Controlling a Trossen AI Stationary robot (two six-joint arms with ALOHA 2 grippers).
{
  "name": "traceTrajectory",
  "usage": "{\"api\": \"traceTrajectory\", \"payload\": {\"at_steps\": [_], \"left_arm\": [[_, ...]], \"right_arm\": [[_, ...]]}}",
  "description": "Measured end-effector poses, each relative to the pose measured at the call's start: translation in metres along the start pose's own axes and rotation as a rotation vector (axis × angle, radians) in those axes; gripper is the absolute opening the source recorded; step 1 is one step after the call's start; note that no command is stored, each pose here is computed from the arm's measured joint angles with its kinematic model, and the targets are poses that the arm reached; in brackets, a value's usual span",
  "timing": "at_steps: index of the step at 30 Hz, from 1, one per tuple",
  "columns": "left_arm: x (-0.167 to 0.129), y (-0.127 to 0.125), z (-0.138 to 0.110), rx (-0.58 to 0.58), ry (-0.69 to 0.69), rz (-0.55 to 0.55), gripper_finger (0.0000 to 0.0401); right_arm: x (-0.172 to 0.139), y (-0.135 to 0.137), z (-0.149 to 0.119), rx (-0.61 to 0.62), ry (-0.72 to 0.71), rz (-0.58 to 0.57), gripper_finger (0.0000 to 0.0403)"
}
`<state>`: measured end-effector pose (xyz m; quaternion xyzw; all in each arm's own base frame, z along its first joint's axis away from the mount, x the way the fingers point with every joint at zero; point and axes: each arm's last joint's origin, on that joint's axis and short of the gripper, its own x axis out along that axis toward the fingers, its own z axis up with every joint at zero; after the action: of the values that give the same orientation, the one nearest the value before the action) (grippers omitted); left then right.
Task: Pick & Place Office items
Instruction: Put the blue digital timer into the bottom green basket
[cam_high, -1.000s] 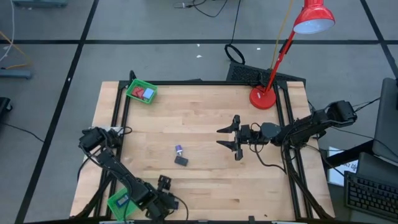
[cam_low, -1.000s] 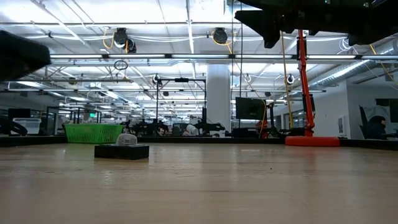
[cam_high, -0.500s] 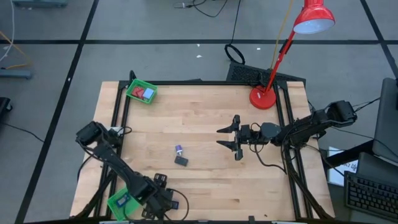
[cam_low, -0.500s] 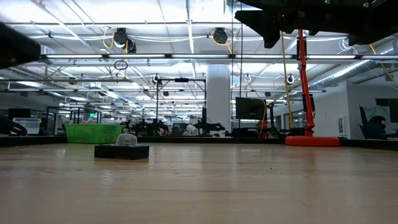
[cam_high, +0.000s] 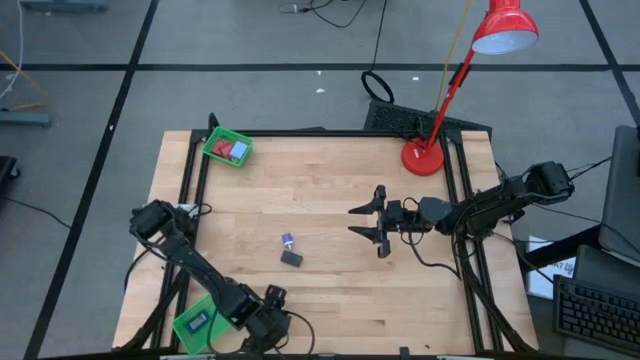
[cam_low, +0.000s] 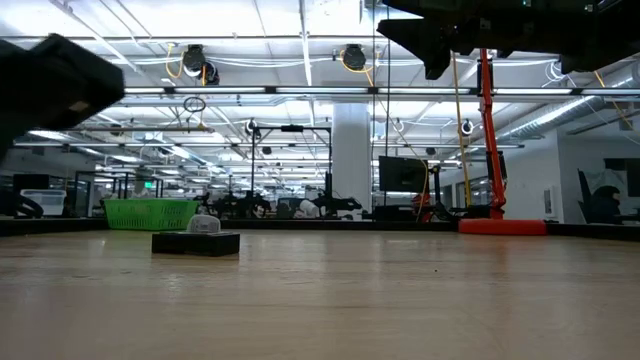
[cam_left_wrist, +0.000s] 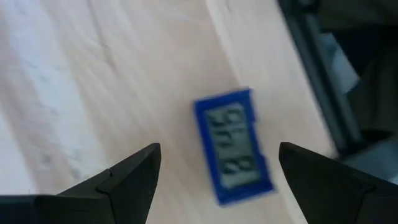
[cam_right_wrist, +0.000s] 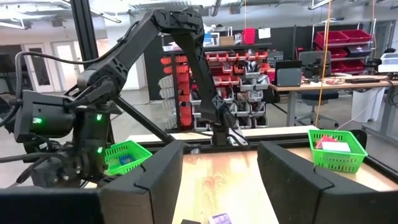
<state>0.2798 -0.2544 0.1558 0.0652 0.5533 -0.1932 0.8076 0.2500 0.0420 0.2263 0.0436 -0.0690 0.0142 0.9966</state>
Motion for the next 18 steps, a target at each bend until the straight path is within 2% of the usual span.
{"api": "traceTrajectory", "payload": {"at_steps": [5, 13, 18], "left_arm": [[0.001, 0.01, 0.001, 0.021, 0.006, 0.035, 0.0331], [0.01, 0.027, -0.013, -0.07, 0.057, 0.043, 0.0331], [0.006, 0.036, -0.017, -0.108, 0.105, 0.082, 0.0331]], "right_arm": [[0.0, 0.0, -0.001, 0.002, 0.013, -0.001, 0.0196], [0.0, 0.0, -0.002, 0.009, 0.018, -0.001, 0.0196], [0.0, 0.0, -0.002, 0.009, 0.017, -0.001, 0.0196]]}}
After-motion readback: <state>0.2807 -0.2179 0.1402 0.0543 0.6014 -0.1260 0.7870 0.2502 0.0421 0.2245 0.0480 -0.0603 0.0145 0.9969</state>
